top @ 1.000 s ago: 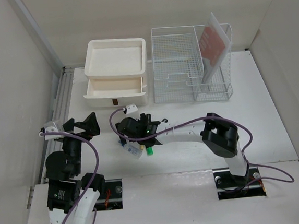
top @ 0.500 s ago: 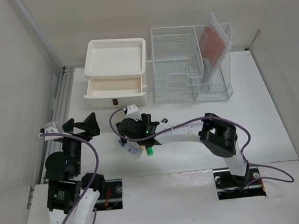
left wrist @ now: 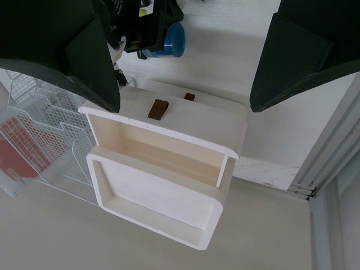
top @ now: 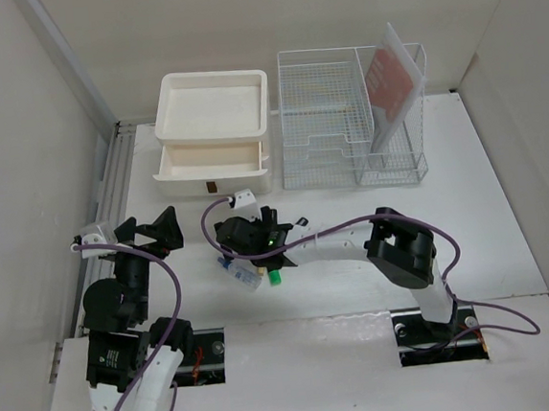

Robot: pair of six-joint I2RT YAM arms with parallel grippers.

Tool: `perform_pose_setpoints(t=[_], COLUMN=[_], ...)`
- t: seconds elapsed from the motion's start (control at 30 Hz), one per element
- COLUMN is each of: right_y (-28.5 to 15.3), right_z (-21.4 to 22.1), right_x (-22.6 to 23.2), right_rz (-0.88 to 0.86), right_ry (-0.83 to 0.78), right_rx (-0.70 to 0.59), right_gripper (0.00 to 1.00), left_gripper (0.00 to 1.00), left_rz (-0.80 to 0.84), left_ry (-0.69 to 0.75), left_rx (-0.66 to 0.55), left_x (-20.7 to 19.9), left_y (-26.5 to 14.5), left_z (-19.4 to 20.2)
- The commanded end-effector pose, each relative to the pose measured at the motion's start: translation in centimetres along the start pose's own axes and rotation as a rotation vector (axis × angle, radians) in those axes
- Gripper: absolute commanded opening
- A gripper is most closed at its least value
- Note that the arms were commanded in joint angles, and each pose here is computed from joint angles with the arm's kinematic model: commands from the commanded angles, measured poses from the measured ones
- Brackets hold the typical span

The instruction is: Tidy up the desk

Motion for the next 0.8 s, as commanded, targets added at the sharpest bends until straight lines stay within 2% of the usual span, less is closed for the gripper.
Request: perform_pose_setpoints(t=[0.0, 0.5, 0.77], right_y=[-0.6, -1.0, 0.3], right_z=[-1.7, -2.7, -2.6], right_x=[-0.2, -0.7, -0.5], right_rz=[0.007, 0.028, 0.055], right_ry=[0.025, 0.005, -0.014], right_rx=[-0.063, -0.104, -0.122], right_gripper=[1.0, 1.0, 1.0], left_gripper=[1.0, 1.0, 1.0], left_rz=[0.034, 0.034, 0.034], left_ry=[-0.003, -0.003, -0.003], left_rx=[-0.029, -0.029, -0.029], left_x=[-0.6, -0.6, -0.6], left_y=[-0.1, -0.1, -0.1], left_z=[-0.7, -0.7, -0.7])
Point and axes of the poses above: each gripper's point midway between its finger pads, its own y axis out along the fingers, its own x axis along the line the jaws close on, z = x × y, the point moved 2 cm from there along -y, back along the fingers, and after that the axes turned 2 degrees about -y, right-handed, at the moved point
